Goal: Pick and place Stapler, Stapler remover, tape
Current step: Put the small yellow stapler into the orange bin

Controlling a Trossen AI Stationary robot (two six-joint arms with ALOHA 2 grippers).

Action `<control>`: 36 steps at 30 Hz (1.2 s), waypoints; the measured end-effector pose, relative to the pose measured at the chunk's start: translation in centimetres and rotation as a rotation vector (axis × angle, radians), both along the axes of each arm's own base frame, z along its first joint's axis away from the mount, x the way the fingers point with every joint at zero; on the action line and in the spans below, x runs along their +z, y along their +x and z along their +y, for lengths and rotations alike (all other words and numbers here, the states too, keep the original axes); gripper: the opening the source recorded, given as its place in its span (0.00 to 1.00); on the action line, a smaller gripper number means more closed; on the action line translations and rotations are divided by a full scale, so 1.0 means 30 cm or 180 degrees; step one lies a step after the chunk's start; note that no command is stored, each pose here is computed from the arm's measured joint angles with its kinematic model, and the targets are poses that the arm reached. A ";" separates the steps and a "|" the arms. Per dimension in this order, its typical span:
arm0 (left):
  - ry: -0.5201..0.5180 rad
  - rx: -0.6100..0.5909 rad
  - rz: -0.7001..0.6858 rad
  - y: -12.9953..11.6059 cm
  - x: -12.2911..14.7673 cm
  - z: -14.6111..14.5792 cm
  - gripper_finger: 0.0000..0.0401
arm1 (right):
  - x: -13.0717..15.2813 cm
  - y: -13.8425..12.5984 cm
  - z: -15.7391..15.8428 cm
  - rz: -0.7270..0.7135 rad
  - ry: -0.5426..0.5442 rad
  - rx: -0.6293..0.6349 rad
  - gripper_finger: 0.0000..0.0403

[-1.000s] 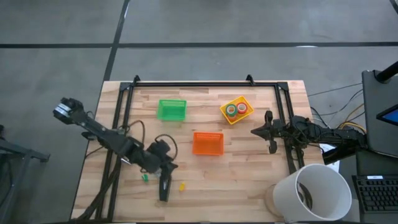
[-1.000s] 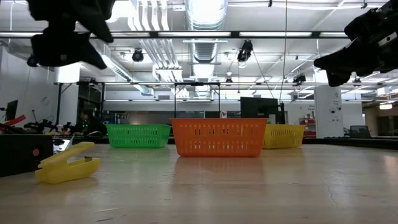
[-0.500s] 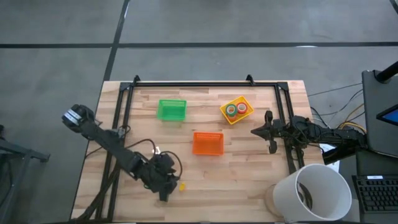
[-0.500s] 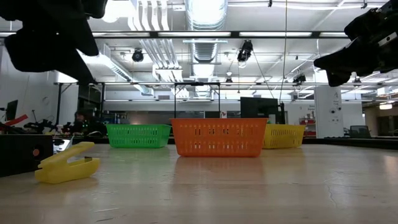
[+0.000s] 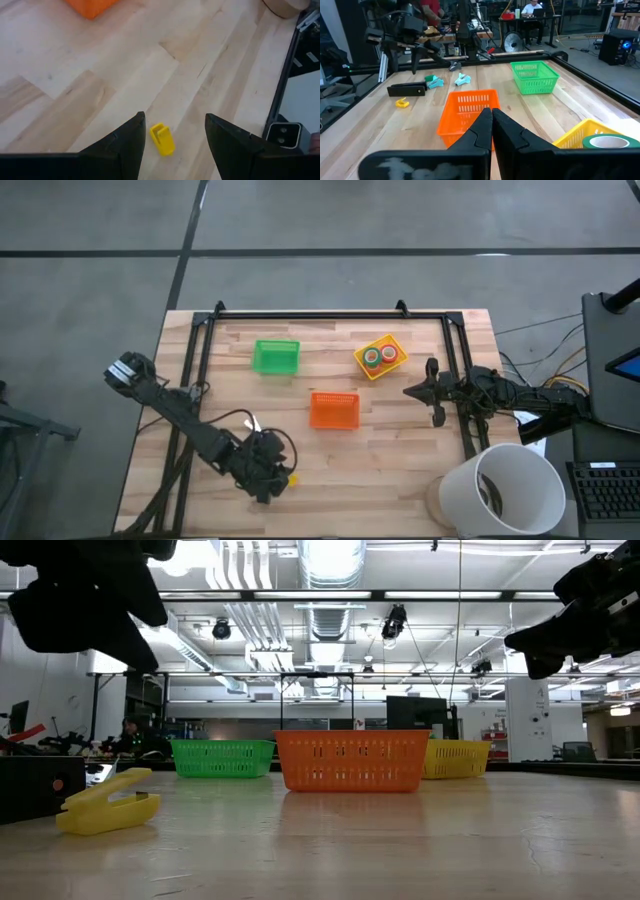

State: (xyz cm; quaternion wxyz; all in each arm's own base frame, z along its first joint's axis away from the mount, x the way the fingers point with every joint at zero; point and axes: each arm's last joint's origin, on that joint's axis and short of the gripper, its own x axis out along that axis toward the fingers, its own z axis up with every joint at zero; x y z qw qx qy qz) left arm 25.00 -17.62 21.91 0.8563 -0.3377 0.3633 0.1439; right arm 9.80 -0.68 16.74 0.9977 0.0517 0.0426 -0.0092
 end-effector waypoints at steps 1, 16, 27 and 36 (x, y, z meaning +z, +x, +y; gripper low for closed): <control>0.0010 0.0003 -0.0008 0.000 0.001 0.001 0.51 | 0.000 0.000 0.000 0.0000 0.0000 0.0001 0.02; 0.0011 0.0015 -0.0025 0.000 -0.002 0.001 0.51 | 0.000 0.000 0.000 0.0000 0.0000 0.0000 0.02; 0.0017 0.0020 -0.0019 -0.001 -0.004 0.003 0.51 | 0.000 0.000 0.000 0.0000 0.0000 0.0000 0.02; 0.0055 0.0051 -0.0045 -0.001 -0.004 0.004 0.51 | 0.000 0.000 0.000 0.0000 0.0000 0.0001 0.02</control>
